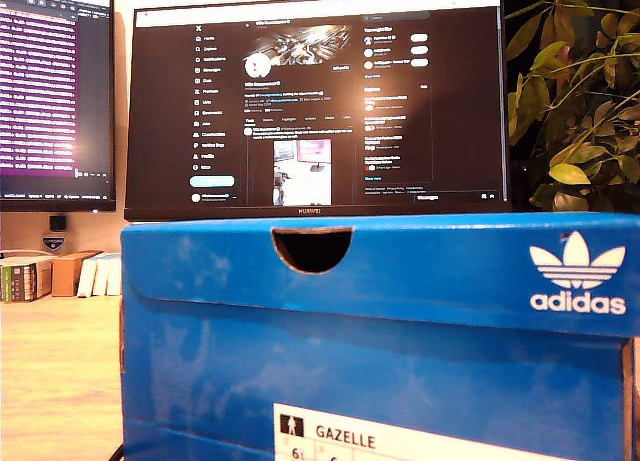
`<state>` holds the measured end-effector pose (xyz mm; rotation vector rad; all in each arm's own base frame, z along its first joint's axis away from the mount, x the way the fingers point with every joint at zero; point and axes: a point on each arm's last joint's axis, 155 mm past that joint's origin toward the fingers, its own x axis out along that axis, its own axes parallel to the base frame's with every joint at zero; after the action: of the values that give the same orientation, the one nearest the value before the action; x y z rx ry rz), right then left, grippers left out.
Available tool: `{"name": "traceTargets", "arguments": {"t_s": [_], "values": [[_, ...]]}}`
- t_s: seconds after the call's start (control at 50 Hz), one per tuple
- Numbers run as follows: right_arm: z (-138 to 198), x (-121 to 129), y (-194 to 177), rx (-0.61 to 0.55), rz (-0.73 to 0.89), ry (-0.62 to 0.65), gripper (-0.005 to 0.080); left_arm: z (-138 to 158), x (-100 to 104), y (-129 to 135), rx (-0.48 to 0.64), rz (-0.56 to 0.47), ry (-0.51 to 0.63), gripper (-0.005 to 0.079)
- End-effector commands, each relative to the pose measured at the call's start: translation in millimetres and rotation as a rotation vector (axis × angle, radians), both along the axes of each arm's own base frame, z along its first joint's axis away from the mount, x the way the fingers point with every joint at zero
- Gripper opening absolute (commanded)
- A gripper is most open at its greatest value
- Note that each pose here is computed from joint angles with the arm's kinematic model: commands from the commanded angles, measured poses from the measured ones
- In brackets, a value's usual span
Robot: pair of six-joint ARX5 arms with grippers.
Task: Close the blue shoebox by pushing the lid with your left arm and holding the box in place with your right arm
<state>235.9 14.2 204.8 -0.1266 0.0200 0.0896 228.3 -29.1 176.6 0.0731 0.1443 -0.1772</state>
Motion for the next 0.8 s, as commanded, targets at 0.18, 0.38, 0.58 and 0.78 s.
{"name": "traceTargets", "arguments": {"t_s": [0.18,0.38,0.58,0.78], "values": [[-41.4,9.1,2.1,0.003,0.011,0.057,-0.0010,-22.8,8.0,-1.2,0.017,-0.010,0.003,-0.0016],[-62.5,12.0,-10.9,-0.001,-0.059,0.100,-0.0010,-47.4,12.8,-1.1,0.013,-0.011,0.034,-0.0016],[-81.8,13.0,-21.0,0.019,-0.116,0.142,-0.0010,-61.8,13.7,0.1,0.013,-0.005,0.062,-0.0016],[-82.1,12.1,-34.3,0.012,-0.187,0.142,-0.0010,-72.8,17.8,12.5,-0.009,0.068,0.071,-0.0016]]}}
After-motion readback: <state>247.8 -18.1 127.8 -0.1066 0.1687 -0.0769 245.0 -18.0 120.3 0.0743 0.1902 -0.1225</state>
